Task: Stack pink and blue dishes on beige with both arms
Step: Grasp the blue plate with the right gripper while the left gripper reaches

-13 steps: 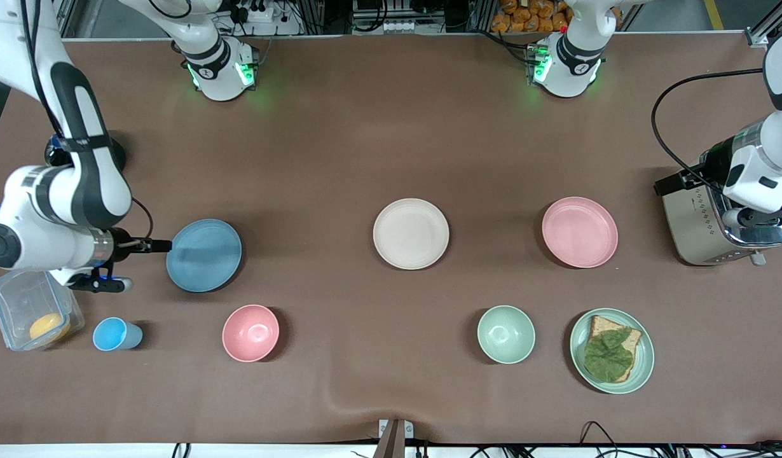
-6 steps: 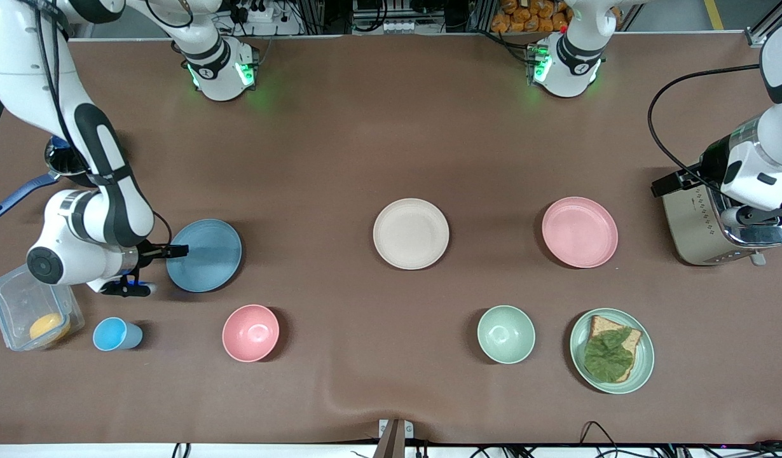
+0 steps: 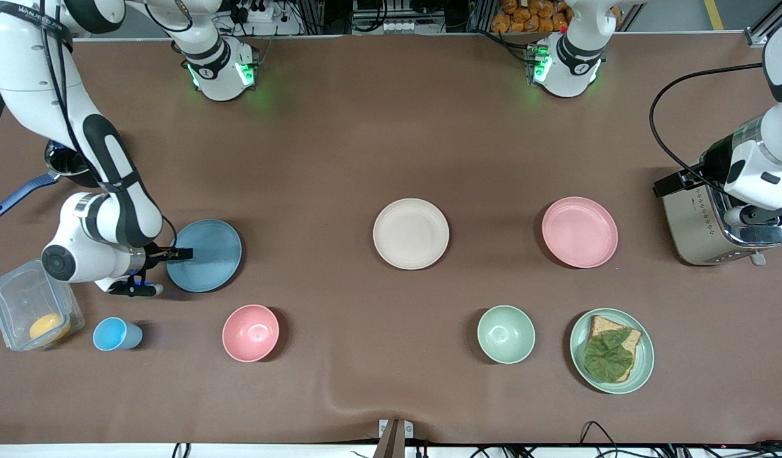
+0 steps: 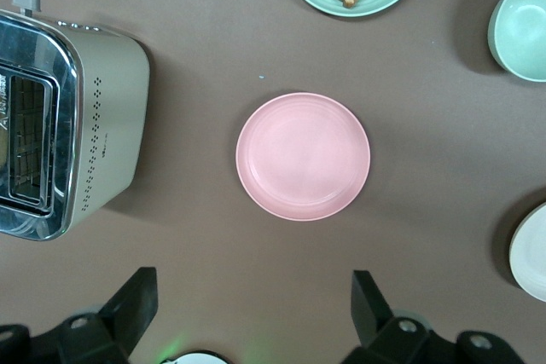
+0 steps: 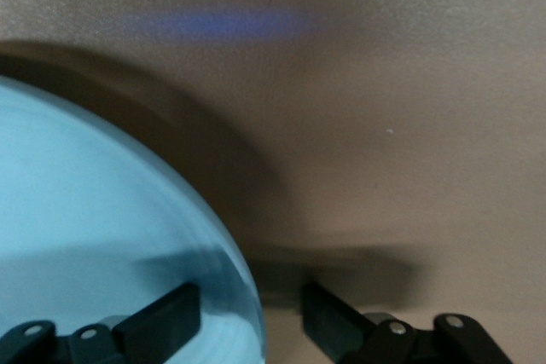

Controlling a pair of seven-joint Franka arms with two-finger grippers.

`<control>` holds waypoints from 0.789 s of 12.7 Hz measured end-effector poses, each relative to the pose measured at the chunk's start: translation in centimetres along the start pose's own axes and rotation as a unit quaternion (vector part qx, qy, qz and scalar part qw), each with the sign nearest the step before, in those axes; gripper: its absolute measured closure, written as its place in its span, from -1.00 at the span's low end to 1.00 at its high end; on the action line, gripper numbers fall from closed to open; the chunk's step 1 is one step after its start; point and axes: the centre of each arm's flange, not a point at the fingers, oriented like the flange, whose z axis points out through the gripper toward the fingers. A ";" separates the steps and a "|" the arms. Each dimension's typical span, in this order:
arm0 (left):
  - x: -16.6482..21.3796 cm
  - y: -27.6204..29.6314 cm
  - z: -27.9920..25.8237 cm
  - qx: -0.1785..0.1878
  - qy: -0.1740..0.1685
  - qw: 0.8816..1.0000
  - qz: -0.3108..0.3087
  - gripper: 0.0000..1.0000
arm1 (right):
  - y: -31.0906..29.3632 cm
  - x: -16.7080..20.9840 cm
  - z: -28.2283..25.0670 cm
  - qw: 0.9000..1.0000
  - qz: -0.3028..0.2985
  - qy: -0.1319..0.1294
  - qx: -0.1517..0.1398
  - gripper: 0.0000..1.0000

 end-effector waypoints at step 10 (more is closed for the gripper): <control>0.1 0.0 -0.1 0.000 0.001 1.000 0.000 -1.00 | -1.8 -1.3 -10.8 0.998 -0.062 0.000 0.003 1.00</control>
